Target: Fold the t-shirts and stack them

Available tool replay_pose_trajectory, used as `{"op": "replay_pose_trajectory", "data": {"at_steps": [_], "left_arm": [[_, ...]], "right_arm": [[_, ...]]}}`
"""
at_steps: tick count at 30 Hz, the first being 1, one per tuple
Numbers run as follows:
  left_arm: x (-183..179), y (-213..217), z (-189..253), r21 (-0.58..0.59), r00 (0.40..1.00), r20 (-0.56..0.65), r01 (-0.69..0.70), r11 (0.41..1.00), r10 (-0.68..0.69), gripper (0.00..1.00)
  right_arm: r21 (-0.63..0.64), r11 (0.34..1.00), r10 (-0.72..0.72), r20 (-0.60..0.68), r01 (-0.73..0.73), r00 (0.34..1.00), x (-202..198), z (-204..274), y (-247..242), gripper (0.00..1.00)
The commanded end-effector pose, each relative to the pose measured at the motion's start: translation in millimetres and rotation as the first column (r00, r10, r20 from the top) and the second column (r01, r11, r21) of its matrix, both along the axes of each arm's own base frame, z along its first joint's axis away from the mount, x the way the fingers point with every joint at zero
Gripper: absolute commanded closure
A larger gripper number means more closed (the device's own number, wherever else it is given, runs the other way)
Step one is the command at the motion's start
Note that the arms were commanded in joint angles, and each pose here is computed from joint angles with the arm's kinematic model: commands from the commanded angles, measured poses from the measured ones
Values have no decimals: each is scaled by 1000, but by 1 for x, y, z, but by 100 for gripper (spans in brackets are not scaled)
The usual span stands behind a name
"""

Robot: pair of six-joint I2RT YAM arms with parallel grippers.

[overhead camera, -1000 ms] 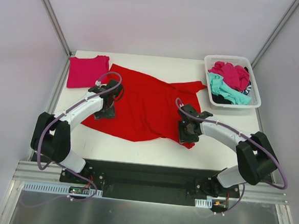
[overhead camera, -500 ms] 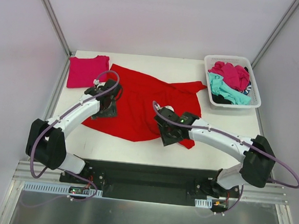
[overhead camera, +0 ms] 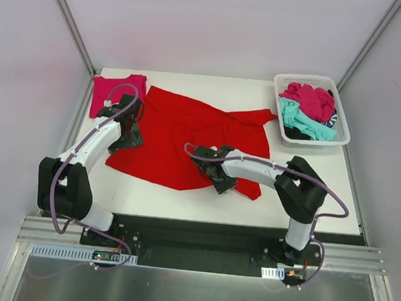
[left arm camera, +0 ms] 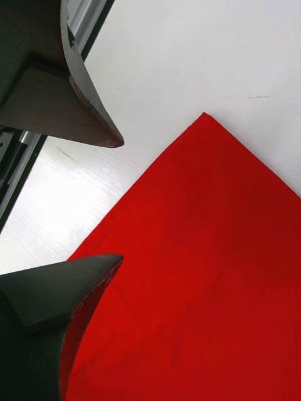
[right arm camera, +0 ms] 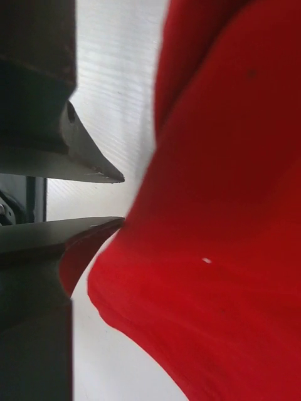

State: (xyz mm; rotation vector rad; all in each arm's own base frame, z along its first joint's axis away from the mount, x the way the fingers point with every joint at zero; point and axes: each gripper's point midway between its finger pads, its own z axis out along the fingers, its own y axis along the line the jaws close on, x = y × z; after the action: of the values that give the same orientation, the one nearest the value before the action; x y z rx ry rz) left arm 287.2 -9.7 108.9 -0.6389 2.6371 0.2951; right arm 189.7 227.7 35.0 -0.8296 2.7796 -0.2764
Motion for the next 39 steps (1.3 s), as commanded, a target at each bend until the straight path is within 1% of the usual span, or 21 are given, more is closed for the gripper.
{"op": "replay_pose_trajectory", "data": {"at_steps": [1, 5, 7, 8, 11, 17, 19, 21, 25, 34, 39], "left_arm": [[1, -3, 8, -10, 1000, 0, 23, 1000, -23, 32], [3, -1, 16, -1, 999, 25, 33, 999, -33, 33], [4, -1, 19, 1, 999, 33, 39, 999, -39, 33], [4, -1, 20, 1, 999, 35, 39, 999, -39, 33], [4, 1, 24, 1, 998, 46, 37, 999, -37, 33], [4, 2, 28, -1, 998, 53, 39, 999, -39, 33], [3, 3, 27, 0, 998, 50, 37, 999, -37, 33], [2, 3, 29, -1, 998, 55, 36, 999, -36, 33], [2, 2, 30, -9, 998, 57, 38, 999, -37, 33], [0, 1, 28, -12, 998, 50, 37, 999, -37, 33], [1, 1, 29, -9, 998, 52, 39, 999, -39, 33]], "right_arm": [[-109, 993, 56, 86, -46, 995, 35, 14, -6, 70], [-157, 985, 86, 106, -69, 991, 49, 16, -2, 70], [-162, 985, 77, 105, -60, 991, 54, 13, -2, 71], [-176, 980, 107, 98, -88, 989, 56, 14, -3, 71], [-184, 978, 122, 100, -102, 987, 59, 14, -3, 70], [-250, 959, 167, 119, -133, 979, 66, 12, -14, 70], [-229, 964, 161, 90, -137, 983, 61, 6, -15, 71], [-186, 974, 148, 88, -130, 985, 56, 9, -10, 71], [-142, 979, 163, 96, -148, 982, 45, 20, 6, 71], [-127, 969, 225, 84, -213, 971, 22, 24, 31, 72], [-150, 963, 237, 74, -224, 969, 25, 16, 28, 72]]}}
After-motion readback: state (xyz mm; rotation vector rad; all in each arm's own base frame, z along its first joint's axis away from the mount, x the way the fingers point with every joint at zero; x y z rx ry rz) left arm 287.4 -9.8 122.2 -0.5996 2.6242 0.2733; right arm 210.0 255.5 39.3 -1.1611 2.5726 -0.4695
